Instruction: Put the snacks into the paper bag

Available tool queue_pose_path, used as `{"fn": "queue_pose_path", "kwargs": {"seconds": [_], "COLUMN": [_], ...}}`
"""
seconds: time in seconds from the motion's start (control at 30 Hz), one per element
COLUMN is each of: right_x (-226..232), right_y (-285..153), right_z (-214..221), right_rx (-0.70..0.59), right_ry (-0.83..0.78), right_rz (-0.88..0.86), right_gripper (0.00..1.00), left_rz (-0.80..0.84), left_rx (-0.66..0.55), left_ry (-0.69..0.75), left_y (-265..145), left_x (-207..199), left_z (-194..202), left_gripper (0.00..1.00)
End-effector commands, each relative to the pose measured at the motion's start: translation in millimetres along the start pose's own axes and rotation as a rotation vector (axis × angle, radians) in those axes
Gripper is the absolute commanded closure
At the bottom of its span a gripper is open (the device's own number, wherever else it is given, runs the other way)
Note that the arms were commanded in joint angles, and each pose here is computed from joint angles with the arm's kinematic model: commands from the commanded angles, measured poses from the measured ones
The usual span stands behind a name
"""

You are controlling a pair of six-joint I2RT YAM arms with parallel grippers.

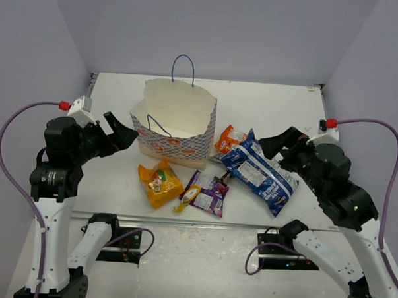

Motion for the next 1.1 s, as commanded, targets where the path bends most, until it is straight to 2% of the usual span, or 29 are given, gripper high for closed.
{"fn": "queue_pose_path", "kwargs": {"seconds": [0.0,0.23,0.3,0.47,0.77,1.0,1.07], "right_x": [3,-17,-22,-20,-32,-32,-39], "right_y": [0,17,21,42,107,151,152], "right_z": [0,5,0,3,39,50,56], "right_rx": [0.016,-0.001,-0.042,-0.069,0.18,0.222,0.263], "right_ry": [-0.027,-0.081,-0.109,-0.133,-0.131,-0.127,-0.121], "right_rz": [0.002,0.093,0.118,0.07,0.411,0.523,0.592], "right_gripper": [0.01,0.01,0.01,0.01,0.01,0.01,0.01], "left_rz": [0.03,0.011,-0.026,-0.075,-0.147,-0.168,-0.171], "left_rx": [-0.016,-0.068,-0.075,-0.119,-0.174,-0.182,-0.19], "left_ry": [0.028,0.05,0.049,0.012,0.088,0.112,0.11], "left_y": [2,-4,-3,4,3,10,9], "left_x": [-3,-3,1,9,11,15,14], "left_z": [-5,-13,-16,-20,-65,-74,-77], "left_gripper": [0.0,0.0,0.0,0.0,0.0,0.0,0.0]}}
Point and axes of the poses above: each gripper's point midway between its finger pads, its own y axis out along the fingers, its own x axis along the line the jaws close on, z = x × y, the point moved 4 cm from there along -y, back along the fingers, and after that the axes turned 14 degrees about y, right-handed, at the moved point
